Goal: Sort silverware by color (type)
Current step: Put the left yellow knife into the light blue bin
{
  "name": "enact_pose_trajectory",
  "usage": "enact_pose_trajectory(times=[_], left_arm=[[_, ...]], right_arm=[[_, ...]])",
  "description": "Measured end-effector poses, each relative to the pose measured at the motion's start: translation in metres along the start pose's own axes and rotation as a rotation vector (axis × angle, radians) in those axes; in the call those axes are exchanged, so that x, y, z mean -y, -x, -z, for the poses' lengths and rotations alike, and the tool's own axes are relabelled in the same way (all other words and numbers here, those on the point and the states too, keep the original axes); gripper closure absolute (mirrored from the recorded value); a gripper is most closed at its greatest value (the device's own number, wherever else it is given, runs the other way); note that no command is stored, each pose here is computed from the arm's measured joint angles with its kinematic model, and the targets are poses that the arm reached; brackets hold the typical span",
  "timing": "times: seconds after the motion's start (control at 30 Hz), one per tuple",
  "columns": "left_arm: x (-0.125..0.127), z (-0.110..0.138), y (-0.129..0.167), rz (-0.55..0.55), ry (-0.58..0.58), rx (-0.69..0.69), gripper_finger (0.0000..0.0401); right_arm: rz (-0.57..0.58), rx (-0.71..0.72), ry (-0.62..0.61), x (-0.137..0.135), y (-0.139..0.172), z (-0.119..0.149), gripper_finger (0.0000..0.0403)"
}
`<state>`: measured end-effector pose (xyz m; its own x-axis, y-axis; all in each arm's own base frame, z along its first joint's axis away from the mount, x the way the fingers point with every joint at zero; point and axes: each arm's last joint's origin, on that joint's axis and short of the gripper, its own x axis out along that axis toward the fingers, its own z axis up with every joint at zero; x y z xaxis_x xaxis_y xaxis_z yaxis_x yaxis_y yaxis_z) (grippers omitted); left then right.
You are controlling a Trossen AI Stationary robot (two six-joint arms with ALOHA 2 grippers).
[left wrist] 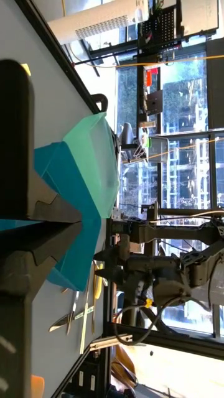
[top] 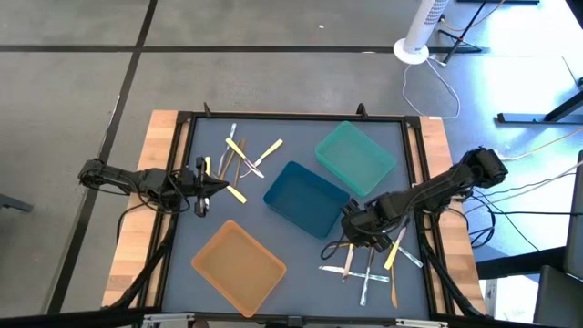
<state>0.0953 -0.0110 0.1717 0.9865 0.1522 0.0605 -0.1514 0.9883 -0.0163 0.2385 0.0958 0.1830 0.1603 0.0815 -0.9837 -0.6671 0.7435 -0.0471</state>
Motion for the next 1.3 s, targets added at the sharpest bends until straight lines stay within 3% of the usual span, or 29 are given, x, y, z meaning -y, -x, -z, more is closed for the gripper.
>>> enact_pose_trajectory(times=[0.73,1.03,1.3], left_arm=[[0.000,0.000,0.000,0.000,0.000,0.000,0.0401],[0.000,0.000,0.000,0.000,0.000,0.000,0.0401],[0.000,0.000,0.000,0.000,0.000,0.000,0.0401]], right_arm=[[-0.002,-0.168,0.054,0.003,-0.040,-0.002,0.0123],[-0.004,-0.171,0.055,0.003,-0.041,-0.002,0.0124],[-0.016,-0.171,0.054,0.003,-0.041,-0.001,0.0188]])
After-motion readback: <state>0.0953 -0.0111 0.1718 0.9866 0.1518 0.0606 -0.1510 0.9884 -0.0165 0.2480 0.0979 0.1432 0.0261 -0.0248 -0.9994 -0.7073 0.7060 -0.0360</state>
